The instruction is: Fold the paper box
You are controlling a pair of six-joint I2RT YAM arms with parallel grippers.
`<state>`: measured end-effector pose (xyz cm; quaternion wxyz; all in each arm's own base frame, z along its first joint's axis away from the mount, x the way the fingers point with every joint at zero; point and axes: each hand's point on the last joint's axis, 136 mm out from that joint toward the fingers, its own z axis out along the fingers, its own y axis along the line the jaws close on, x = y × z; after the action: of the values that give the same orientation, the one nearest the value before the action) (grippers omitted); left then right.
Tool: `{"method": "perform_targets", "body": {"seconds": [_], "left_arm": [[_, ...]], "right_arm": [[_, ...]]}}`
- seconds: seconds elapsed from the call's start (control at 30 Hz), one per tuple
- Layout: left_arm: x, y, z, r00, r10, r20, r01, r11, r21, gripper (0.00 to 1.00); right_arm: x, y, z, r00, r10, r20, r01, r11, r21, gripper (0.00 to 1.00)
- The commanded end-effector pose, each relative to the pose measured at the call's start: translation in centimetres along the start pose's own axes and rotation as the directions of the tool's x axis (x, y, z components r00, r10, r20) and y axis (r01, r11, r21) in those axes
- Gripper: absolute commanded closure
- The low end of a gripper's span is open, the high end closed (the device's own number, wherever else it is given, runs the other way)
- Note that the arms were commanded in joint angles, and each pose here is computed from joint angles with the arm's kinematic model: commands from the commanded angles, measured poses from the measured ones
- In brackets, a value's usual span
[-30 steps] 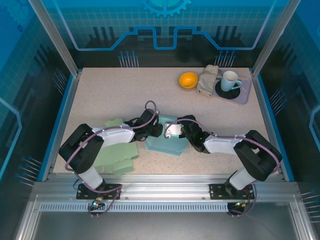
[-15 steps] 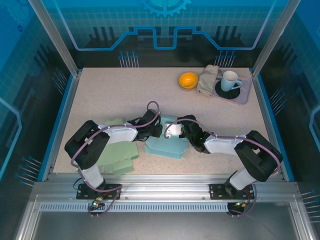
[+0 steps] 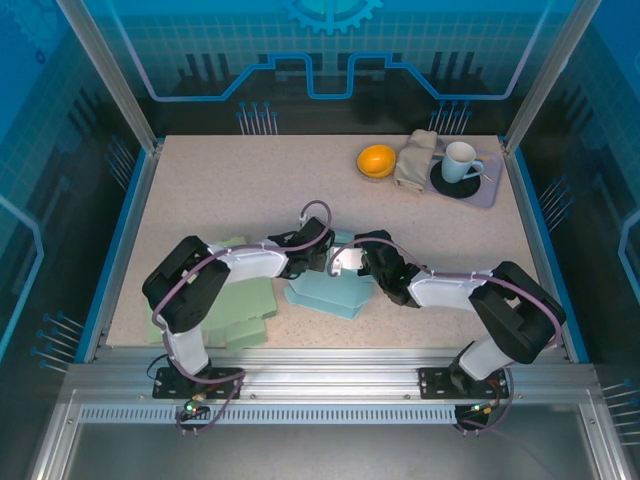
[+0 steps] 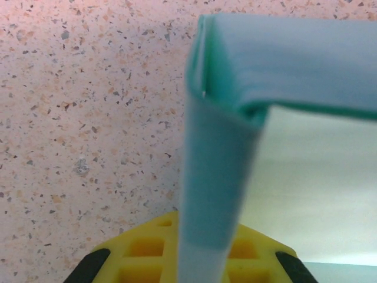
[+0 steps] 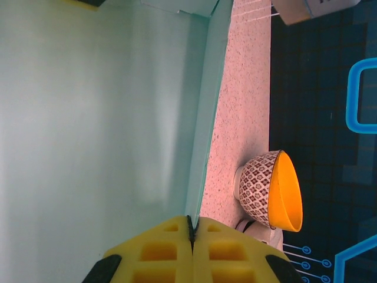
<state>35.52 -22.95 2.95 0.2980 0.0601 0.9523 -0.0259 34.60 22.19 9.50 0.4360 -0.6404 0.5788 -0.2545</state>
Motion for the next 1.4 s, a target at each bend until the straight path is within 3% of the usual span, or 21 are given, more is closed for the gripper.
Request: {"method": "perform_targets", "body": {"seconds": [0.0,0.13,0.27,0.57,0.7,0.93,1.17,1.37], "left_arm": [[2.9,8.3,0.7,0.997,-0.02,-0.075,-0.008,0.93,-0.367,1.0],[3.2,8.7,1.0,0.996,-0.021,-0.088,-0.016,0.917,-0.398,1.0],[3.7,8.1,1.6,0.993,-0.061,-0.105,0.02,0.934,-0.357,1.0],[1.9,5.1,0.8,0.985,-0.133,-0.113,0.12,0.986,-0.118,0.77],[0.6,3.2,-0.2,0.99,-0.099,-0.103,0.099,0.995,-0.005,0.68],[-0.5,3.1,-2.3,0.992,-0.105,-0.072,0.107,0.994,0.026,0.62],[-2.5,0.8,-4.9,0.995,-0.099,-0.005,0.098,0.976,0.192,0.52],[-2.8,0.8,-4.8,0.997,-0.075,0.016,0.07,0.978,0.195,0.52]], "right_arm": [[1.3,1.1,-0.4,0.997,-0.019,-0.07,0.017,1.0,-0.025,1.0],[1.3,0.7,-0.5,0.997,-0.007,-0.071,0.006,1.0,-0.017,1.0],[1.5,1.0,-0.4,0.997,-0.002,-0.079,-0.001,1.0,-0.029,1.0],[1.5,1.8,-0.1,0.996,0.016,-0.083,-0.021,0.998,-0.056,1.0],[1.5,1.9,-0.1,0.996,0.023,-0.083,-0.028,0.998,-0.062,1.0],[1.4,1.9,0.0,0.996,0.035,-0.08,-0.04,0.997,-0.066,1.0],[1.3,2.0,0.0,0.996,0.037,-0.082,-0.042,0.997,-0.069,1.0],[0.9,1.7,0.0,0.997,0.041,-0.068,-0.045,0.997,-0.061,1.0]]}}
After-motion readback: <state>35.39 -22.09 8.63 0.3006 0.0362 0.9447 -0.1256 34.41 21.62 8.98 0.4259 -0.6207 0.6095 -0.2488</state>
